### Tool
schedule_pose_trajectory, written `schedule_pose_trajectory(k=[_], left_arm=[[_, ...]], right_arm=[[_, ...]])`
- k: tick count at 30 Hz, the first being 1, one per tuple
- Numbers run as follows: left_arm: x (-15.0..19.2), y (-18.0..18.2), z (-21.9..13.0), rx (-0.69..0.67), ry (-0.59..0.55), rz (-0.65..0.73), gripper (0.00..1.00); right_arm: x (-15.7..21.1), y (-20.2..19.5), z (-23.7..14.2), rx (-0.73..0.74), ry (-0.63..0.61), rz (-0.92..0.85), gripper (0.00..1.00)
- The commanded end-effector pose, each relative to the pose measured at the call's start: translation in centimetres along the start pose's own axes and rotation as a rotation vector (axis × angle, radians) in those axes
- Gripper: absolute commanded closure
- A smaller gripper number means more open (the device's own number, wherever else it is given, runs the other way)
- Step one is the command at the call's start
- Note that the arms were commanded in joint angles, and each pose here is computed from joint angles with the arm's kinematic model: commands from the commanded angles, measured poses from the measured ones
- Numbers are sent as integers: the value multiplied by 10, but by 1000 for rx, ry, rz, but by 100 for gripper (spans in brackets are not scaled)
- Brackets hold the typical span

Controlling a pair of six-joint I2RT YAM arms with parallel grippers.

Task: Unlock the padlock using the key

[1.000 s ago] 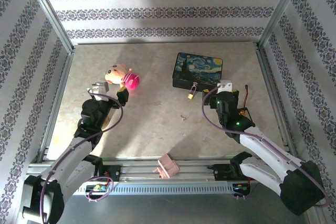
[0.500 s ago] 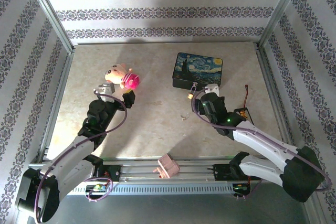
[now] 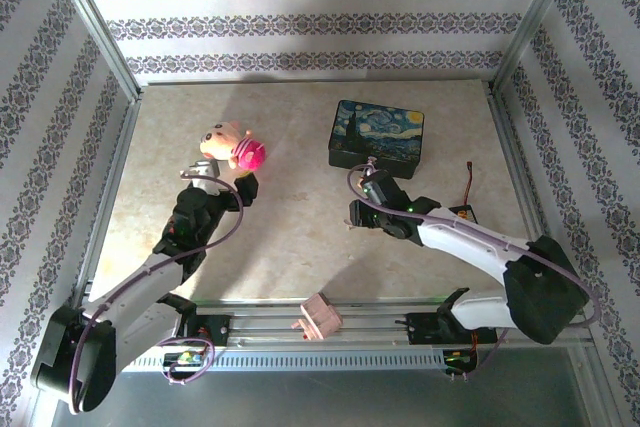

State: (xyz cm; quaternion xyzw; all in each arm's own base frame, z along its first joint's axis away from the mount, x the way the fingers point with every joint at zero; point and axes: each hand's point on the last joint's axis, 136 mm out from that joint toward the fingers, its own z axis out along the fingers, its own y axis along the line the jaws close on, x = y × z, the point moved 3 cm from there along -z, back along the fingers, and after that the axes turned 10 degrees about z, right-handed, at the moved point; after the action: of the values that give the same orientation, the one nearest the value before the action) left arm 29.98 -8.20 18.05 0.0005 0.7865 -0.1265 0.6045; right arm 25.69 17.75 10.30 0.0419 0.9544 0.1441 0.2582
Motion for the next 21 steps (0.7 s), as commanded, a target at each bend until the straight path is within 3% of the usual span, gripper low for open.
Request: schedule_pose_trajectory(k=[1, 8, 21], left_arm=[[-6, -5, 3, 14, -22, -43, 1], [1, 0, 6, -14, -14, -70, 1], [6, 3, 7, -30, 8, -75, 1]], right_arm=[[9, 5, 4, 3, 74, -5, 48], [22, 12, 23, 7, 188, -25, 58], [29, 18, 44, 26, 245, -64, 70]])
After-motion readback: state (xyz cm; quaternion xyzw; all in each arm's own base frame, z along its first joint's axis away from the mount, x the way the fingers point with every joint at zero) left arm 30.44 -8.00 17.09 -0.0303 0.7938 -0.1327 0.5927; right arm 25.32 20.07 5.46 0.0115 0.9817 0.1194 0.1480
